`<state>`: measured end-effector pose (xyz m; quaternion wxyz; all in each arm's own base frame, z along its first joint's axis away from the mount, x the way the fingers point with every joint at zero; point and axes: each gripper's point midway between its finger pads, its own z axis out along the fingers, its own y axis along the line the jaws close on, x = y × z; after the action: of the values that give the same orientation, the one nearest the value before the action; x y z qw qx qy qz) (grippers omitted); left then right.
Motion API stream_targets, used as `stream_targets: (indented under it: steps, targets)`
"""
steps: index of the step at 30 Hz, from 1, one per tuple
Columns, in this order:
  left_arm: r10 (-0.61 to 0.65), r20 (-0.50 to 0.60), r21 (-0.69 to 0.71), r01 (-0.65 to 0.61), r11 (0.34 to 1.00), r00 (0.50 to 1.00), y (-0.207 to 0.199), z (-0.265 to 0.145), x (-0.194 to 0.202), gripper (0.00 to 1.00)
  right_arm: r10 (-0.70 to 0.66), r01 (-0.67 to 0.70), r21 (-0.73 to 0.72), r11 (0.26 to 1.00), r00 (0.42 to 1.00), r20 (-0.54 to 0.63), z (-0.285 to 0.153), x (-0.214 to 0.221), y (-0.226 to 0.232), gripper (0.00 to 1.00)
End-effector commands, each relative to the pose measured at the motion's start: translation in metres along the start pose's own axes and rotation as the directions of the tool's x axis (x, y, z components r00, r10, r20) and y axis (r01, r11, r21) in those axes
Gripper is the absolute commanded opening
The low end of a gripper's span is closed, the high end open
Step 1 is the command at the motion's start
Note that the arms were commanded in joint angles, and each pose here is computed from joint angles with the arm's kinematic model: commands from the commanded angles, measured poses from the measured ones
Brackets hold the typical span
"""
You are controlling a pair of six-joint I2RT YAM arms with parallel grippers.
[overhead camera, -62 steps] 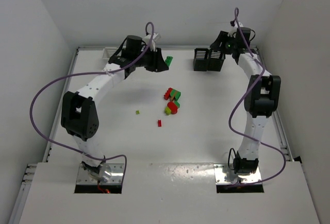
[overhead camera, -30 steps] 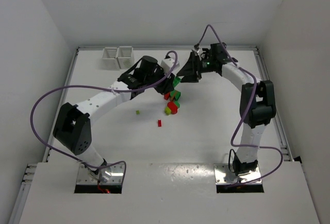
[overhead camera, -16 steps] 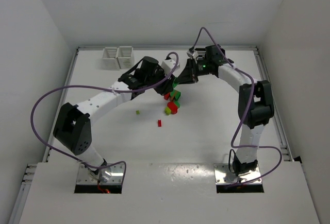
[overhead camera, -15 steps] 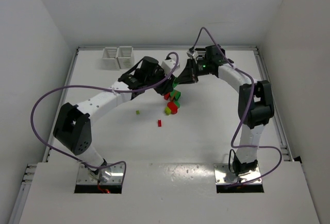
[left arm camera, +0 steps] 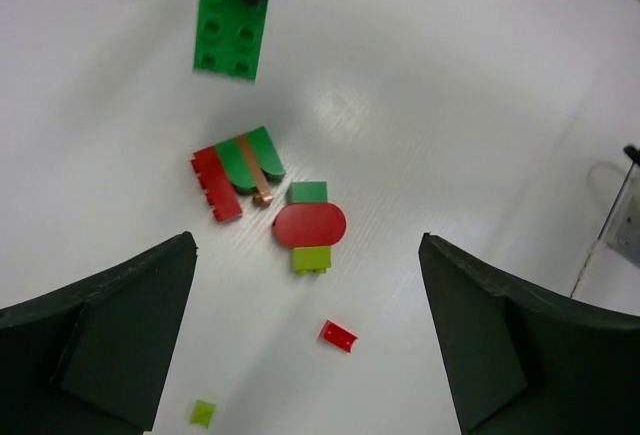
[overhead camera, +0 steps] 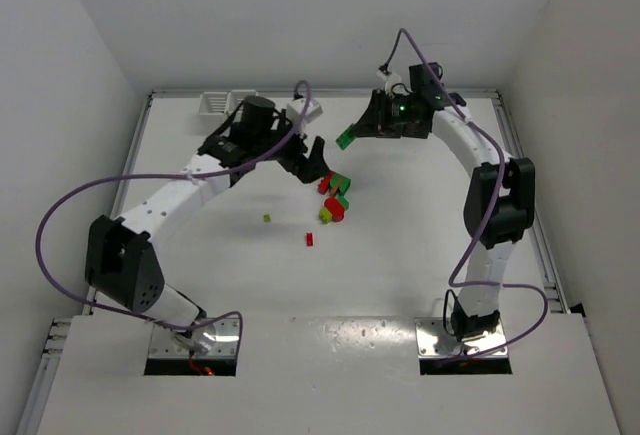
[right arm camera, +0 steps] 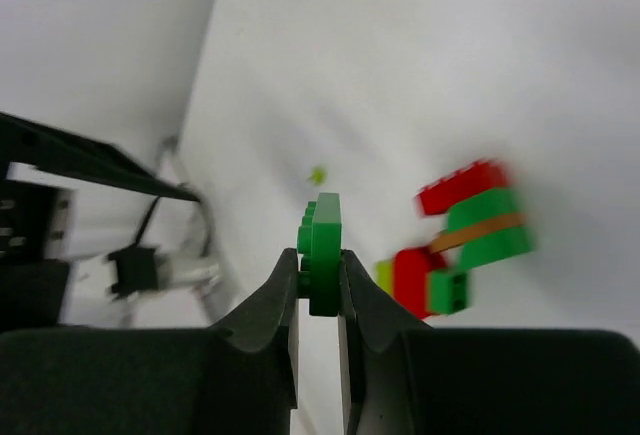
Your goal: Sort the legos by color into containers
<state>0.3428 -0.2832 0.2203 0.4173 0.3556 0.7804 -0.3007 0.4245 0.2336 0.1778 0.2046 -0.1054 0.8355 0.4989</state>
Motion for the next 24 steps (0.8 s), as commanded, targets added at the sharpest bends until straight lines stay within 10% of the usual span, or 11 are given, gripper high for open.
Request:
stream_targets:
  steps: [1, 12, 24]
  targets:
    - [-0.058, 0.121, 0.040, 0.054, 0.998, 0.991, 0.000, -0.046, -0.042, 1.00, -0.216, 0.182, 0.276, 0.944, 0.971, 0.099, -0.026, -0.048, -0.025, 0.00]
    - [-0.226, 0.202, -0.190, 0.264, 0.946, 0.953, 0.096, -0.109, -0.015, 1.00, -0.465, 0.209, 0.762, 0.613, 0.875, 0.133, -0.086, -0.136, -0.104, 0.00]
    - [-0.289, 0.186, -0.343, 0.337, 0.877, 0.939, 0.135, -0.124, 0.025, 1.00, -0.474, 0.123, 0.831, 0.542, 0.861, 0.182, -0.090, -0.160, -0.146, 0.00]
